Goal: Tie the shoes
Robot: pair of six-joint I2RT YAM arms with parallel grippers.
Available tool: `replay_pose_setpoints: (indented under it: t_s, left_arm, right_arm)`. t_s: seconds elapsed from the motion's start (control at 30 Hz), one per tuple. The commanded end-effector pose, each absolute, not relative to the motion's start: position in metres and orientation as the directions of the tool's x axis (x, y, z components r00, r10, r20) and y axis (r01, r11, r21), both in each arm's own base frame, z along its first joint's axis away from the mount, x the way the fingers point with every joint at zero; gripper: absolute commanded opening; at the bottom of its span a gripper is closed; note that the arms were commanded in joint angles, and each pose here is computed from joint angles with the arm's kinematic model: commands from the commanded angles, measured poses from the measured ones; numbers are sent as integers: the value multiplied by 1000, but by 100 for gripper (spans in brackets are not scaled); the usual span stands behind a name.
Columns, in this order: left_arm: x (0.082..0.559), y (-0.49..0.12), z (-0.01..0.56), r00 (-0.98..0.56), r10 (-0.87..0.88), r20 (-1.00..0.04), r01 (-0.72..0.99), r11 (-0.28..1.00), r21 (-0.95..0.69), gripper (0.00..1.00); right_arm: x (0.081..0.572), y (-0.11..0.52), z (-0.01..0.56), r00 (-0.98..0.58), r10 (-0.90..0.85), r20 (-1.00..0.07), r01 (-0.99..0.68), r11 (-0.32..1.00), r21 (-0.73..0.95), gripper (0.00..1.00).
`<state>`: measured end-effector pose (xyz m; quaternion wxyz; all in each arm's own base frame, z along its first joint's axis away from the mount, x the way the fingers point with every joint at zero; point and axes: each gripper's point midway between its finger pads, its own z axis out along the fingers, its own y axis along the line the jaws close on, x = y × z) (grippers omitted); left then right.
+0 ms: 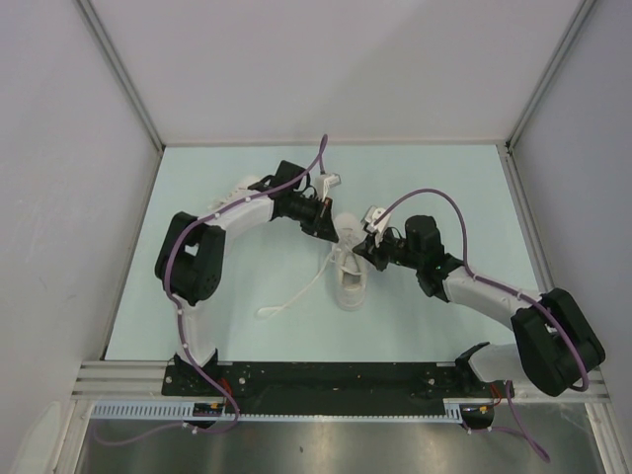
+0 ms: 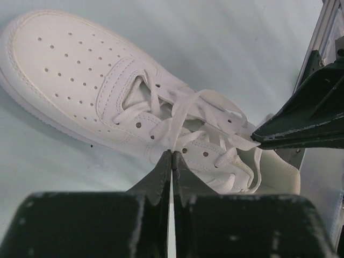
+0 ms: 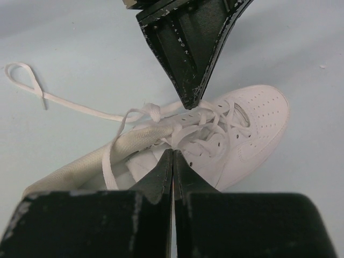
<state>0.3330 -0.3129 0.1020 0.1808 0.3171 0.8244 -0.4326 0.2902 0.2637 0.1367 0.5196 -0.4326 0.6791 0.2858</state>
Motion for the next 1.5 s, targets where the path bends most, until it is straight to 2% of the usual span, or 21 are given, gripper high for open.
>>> replay_pose_setpoints:
  t_s: [0.0,0.2,0.47,0.7,1.0,1.37,1.47]
  left_arm:
    - [342,-325,147,-654,326,-682,753,361,-550,0]
    - [341,-327,172,-614,289,-734,784,327,-527,0]
    - [325,-323,190,-573,292,-766,817,280,-504,0]
    - [318,-322,198,-573,292,-766,818,256,-515,0]
    - [296,-323,204,-581,309,-753,814,206,-544,0]
    - [258,-323,189,-579,358,-733,812,173,-557,0]
    - [255,-327,185,-573,381,-726,816,176,-551,6]
  right_arm:
    - [281,267,153,-61,-270,-961,-908,415,-59,0]
    - [278,268,149,-81,-275,-958,-911,411,-41,0]
    - [307,267,165,-23,-232,-973,-847,521,-104,0]
    - [317,273,170,38,-225,-974,-811,562,-162,0]
    - [308,282,164,241,-273,-931,-720,593,-360,0]
    - [305,278,176,297,-218,-930,-658,659,-364,0]
    - [305,280,178,311,-204,-928,-656,661,-365,0]
